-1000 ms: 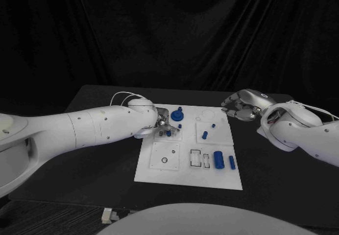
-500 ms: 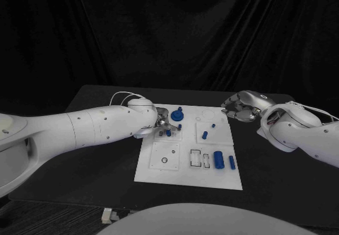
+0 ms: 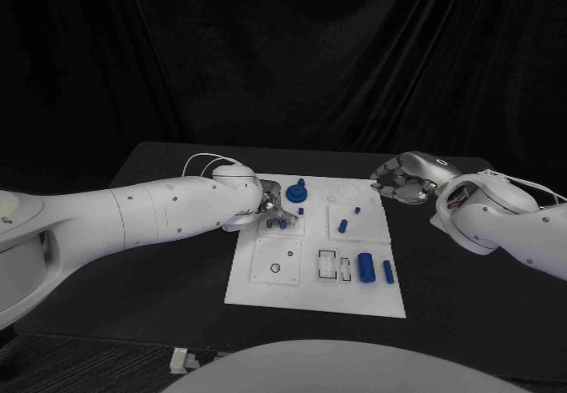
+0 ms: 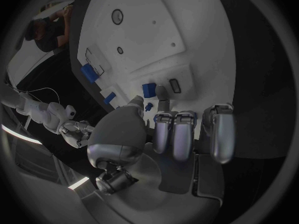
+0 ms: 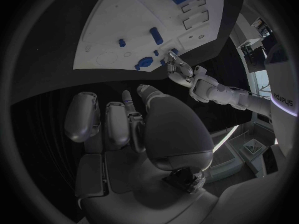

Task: Assemble the parts on the task board

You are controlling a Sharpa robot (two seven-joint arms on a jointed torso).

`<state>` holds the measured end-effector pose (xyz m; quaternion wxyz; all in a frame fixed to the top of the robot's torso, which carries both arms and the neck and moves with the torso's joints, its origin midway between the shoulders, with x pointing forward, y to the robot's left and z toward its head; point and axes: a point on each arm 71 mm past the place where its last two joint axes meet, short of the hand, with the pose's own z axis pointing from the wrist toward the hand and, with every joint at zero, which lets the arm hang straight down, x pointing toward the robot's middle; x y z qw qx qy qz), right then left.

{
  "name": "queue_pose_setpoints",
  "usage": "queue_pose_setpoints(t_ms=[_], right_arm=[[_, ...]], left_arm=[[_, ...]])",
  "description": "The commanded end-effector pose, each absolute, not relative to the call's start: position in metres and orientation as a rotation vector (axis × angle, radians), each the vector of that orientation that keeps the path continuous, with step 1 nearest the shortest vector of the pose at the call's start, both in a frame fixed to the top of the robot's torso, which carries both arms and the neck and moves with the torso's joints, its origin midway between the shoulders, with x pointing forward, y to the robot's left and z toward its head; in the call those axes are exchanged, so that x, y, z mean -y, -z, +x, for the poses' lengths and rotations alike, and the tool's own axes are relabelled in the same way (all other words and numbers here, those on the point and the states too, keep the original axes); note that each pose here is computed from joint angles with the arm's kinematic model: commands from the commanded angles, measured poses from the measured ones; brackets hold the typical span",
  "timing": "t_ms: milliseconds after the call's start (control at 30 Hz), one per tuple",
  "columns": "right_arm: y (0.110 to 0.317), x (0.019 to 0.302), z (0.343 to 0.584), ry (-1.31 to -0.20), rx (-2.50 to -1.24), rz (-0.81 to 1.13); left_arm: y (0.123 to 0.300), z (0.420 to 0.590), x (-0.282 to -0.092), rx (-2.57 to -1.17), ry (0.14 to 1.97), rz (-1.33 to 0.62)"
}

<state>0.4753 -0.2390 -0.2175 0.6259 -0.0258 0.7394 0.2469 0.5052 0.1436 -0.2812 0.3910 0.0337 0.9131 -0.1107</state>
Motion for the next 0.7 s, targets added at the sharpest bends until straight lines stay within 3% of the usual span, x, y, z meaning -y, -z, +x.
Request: queue_pose_setpoints(t_ms=[33,700], right_arm=[[0.2191,0.2403,0.4755,-0.549,-1.707,-0.048],[0.2198,0.2411,0.4760,-0.545,-1.712,-0.047]], left_arm=[[0.2837,0.5021,-0.1418,-2.348,0.286,0.110],[0.2806,0.5006,-0.1433,-2.305,0.326,0.088]])
